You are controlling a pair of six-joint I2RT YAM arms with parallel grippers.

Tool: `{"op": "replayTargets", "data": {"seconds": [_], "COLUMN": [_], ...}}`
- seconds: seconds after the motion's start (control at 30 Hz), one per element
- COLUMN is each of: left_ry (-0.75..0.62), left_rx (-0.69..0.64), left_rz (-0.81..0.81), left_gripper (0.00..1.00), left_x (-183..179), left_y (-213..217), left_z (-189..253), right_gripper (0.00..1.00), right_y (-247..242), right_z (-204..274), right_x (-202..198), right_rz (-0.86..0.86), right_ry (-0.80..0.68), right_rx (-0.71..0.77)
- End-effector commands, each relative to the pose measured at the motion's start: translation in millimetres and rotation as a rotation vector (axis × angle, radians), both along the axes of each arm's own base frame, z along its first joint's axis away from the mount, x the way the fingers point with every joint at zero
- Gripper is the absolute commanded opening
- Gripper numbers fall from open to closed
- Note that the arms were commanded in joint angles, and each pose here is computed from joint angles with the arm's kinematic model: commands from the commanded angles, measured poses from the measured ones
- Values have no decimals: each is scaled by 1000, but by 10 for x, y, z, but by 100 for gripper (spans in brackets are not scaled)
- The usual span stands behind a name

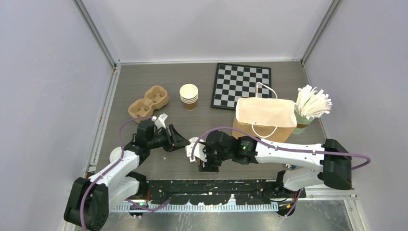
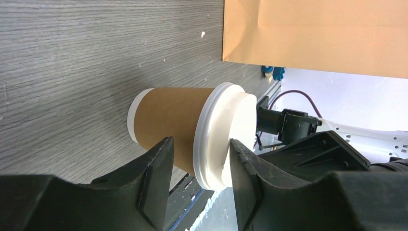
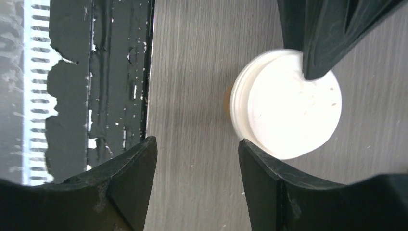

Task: Pack the takeout coffee

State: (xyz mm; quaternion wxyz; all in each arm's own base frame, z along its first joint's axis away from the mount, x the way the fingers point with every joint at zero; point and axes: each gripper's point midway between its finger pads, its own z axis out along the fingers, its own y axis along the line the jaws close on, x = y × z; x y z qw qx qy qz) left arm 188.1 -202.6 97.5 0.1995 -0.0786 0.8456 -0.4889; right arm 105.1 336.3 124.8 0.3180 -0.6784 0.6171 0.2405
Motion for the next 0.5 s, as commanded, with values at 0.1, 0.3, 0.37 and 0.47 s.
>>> {"op": "replayTargets", "data": {"seconds": [0.1,0.3,0.37,0.47], "left_ry": [14,8,8,1], "left_rx": [60,56,56,53], "left_rz": [-4,-3,1,3], "left_gripper": [47,46,46,45], "left_x": [-41,-55,-59,-61], "left_y": [41,44,48,48], "left_z": [-90,-86,-80,-60], "right_gripper": [66,64,63,62], "right_y": [302,424,439,445], "right_z": [209,208,173,53], "right_x": [100,186,203,226], "right_rz": [170,190,197,198], "right_ry": [-190,-272,-286,-292], "right_rx": [137,183,176,155]}}
